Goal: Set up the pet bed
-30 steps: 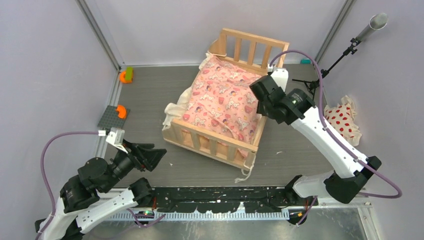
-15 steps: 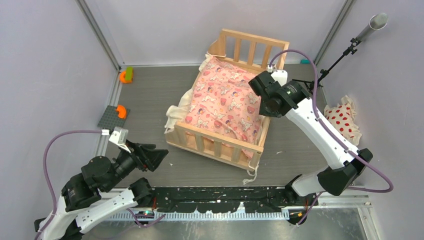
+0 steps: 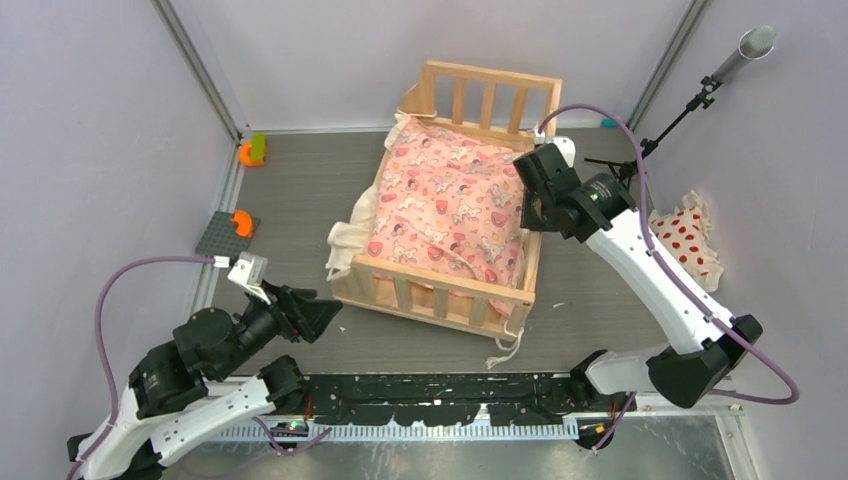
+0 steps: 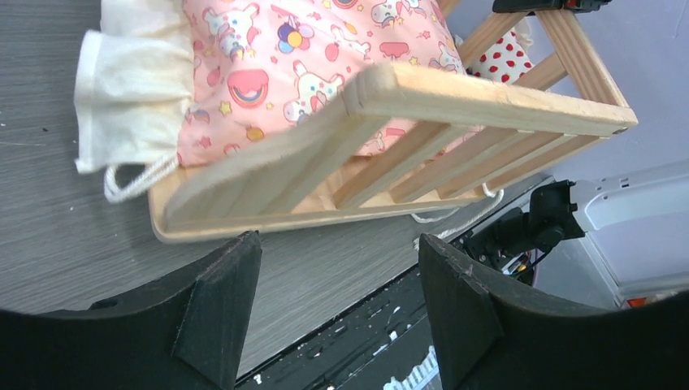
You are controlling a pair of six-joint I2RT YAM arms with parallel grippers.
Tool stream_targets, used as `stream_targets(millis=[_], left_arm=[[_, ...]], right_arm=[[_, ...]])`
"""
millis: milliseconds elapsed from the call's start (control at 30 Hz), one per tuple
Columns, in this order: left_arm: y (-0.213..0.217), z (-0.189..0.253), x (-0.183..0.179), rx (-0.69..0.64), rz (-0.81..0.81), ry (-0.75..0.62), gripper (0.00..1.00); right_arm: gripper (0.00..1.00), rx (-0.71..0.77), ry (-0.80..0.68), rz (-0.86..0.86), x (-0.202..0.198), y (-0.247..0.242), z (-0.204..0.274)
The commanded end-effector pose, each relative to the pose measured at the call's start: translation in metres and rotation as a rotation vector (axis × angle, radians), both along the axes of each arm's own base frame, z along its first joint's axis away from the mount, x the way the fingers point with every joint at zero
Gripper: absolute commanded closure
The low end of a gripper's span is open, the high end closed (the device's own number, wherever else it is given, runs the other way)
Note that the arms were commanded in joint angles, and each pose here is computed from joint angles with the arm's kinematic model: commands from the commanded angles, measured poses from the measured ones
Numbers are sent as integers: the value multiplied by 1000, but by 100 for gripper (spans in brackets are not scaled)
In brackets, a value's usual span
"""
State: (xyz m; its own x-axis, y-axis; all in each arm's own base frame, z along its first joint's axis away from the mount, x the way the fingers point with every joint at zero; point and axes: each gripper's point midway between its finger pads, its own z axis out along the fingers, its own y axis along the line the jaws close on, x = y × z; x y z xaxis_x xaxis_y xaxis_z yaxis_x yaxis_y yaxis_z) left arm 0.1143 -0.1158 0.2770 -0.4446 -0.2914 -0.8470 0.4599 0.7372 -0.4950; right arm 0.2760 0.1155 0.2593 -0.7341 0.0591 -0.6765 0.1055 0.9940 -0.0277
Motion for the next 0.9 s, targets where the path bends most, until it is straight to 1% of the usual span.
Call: stream_targets(millis=[0,167,300,500,667,867], left_arm=[[7,21,0,-38,12,-53,28],[19,29,-3,-60,31,-82,28],[23,34,-4,-60,37,-98,28],[18,31,-2,-23,28,-80,28],[17,28,-2,-15,24,-72,28],[19,23,-1,9,29,-74,28]], right_arm=[[99,-27,-187,556,-8,41,46],[99,-54,-271,653,-11,43,45],[99,-120,-305,698,7,49,46],[99,-178,-277,624,65,69,49],[99,-237,-311,634,107,77,54],[99,-258,-337,681,154,77,52]])
